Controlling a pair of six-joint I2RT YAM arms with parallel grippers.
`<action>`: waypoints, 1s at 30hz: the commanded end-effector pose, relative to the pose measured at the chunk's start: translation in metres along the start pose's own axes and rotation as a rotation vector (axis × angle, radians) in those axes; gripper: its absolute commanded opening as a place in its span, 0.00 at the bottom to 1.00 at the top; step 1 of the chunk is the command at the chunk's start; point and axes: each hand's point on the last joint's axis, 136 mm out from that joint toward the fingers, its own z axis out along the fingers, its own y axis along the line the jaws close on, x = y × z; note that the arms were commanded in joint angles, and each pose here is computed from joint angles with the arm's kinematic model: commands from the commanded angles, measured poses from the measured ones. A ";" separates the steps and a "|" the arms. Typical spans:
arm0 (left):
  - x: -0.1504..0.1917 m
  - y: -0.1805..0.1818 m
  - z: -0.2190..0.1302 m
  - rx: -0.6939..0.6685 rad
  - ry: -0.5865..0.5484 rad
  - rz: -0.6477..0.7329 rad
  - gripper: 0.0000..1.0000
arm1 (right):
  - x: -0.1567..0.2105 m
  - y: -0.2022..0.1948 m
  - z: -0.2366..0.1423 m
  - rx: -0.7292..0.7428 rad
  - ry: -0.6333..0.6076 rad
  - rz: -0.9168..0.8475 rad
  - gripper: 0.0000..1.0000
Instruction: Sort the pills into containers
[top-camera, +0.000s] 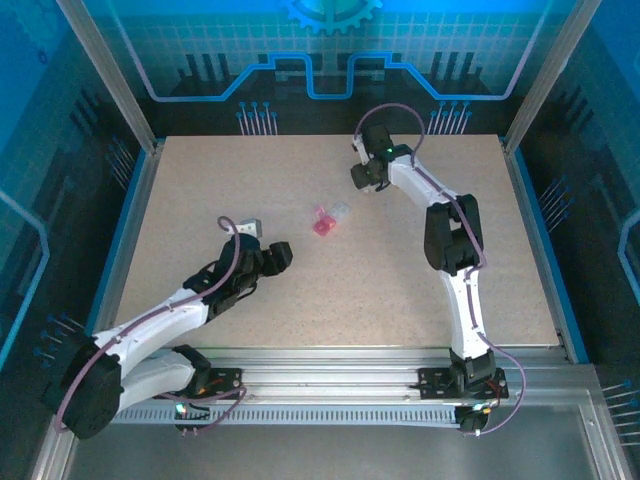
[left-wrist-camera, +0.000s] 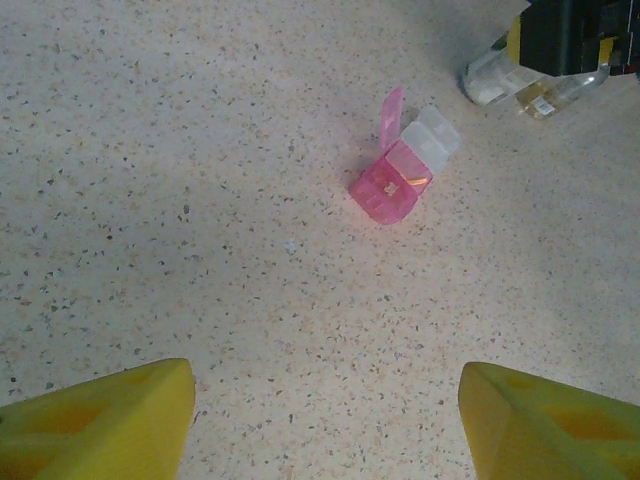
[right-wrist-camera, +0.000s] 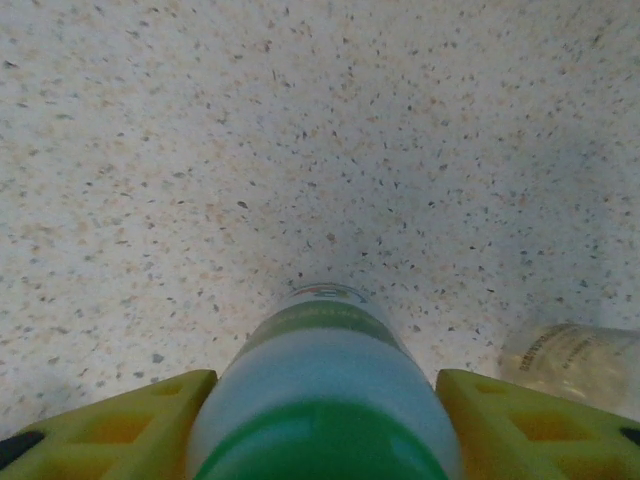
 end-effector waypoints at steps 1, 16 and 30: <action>-0.007 -0.001 0.005 0.002 -0.018 -0.002 0.69 | 0.000 -0.010 0.000 -0.014 0.027 0.031 0.66; -0.031 0.016 0.065 -0.057 0.074 -0.167 0.58 | -0.007 0.019 -0.115 -0.118 -0.170 0.010 0.77; -0.056 0.016 0.159 -0.033 0.257 -0.223 0.45 | 0.047 0.097 -0.058 -0.306 -0.149 0.150 0.62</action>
